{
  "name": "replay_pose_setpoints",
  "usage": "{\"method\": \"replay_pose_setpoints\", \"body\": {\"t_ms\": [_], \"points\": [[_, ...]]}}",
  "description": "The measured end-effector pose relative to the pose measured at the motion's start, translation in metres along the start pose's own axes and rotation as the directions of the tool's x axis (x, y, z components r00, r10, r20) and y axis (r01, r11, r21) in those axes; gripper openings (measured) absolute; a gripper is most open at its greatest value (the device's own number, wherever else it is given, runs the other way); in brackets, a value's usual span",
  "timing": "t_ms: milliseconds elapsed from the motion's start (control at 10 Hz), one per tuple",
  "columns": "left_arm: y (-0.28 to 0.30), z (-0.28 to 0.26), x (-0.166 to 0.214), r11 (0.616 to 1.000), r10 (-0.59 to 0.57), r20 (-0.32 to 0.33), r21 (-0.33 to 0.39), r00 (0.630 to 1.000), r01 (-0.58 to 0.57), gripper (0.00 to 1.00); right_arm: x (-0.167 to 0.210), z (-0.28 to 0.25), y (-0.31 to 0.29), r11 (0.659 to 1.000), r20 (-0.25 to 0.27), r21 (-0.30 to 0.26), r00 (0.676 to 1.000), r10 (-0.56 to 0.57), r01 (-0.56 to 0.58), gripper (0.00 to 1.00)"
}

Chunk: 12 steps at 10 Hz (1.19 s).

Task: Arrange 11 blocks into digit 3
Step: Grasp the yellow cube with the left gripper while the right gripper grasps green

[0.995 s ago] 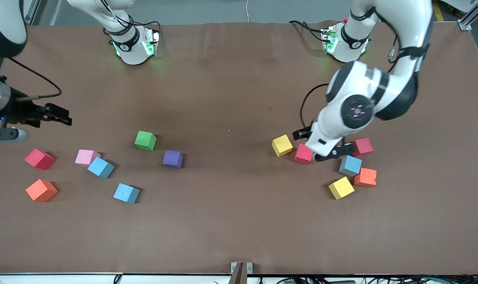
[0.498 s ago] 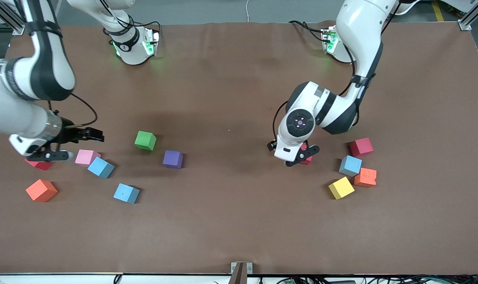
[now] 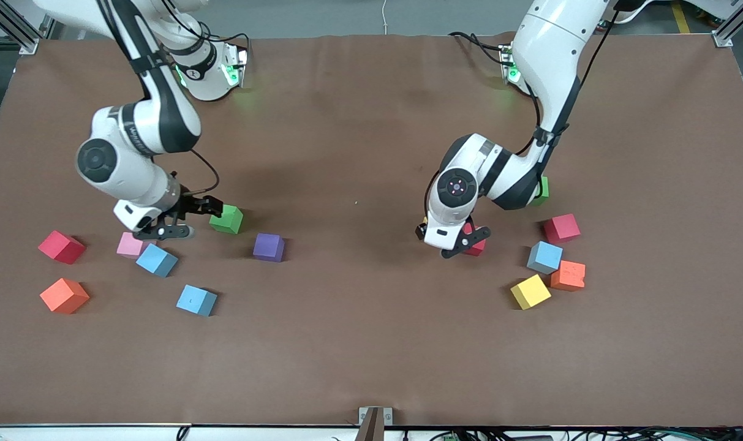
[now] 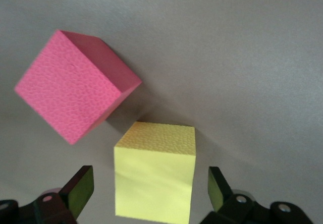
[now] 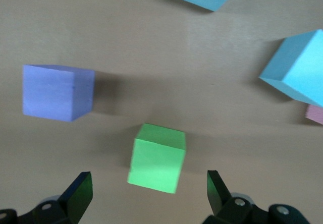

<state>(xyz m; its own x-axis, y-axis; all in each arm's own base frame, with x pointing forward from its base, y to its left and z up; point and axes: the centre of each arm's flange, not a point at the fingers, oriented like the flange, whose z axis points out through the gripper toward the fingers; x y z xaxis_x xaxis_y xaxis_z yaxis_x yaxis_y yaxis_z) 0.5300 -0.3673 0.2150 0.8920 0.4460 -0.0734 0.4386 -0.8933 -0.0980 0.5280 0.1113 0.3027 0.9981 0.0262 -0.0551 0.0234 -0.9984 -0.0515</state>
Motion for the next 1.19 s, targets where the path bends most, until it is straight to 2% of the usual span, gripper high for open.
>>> {"method": "replay_pose_setpoints", "body": {"t_ms": [199, 398, 697, 896, 1194], "points": [[-0.003, 0.01, -0.004, 1.0, 0.004, -0.008, -0.013, 1.0, -0.004, 0.92, -0.009, 0.018, 0.001, 1.0, -0.043, 0.002, 0.999, 0.01, -0.01, 1.0], [-0.003, 0.01, -0.004, 1.0, 0.004, -0.009, -0.016, 1.0, -0.004, 0.64, -0.02, 0.042, 0.005, 1.0, -0.086, 0.002, 0.996, 0.012, -0.012, 1.0], [0.004, -0.012, -0.014, 0.998, 0.021, -0.022, -0.052, 1.0, -0.023, 0.56, -0.032, 0.057, 0.006, 1.0, -0.085, 0.001, 0.996, 0.027, -0.027, 1.0], [0.028, -0.042, -0.066, 0.993, 0.068, -0.016, -0.095, 0.998, -0.07, 0.56, -0.038, 0.062, 0.0, 0.998, -0.072, 0.001, 0.996, 0.061, -0.061, 1.0], [0.062, -0.03, -0.194, 0.975, 0.211, -0.012, -0.069, 0.977, -0.211, 0.56, -0.043, 0.068, -0.009, 0.997, -0.058, -0.002, 0.996, 0.071, -0.071, 1.0]]}}
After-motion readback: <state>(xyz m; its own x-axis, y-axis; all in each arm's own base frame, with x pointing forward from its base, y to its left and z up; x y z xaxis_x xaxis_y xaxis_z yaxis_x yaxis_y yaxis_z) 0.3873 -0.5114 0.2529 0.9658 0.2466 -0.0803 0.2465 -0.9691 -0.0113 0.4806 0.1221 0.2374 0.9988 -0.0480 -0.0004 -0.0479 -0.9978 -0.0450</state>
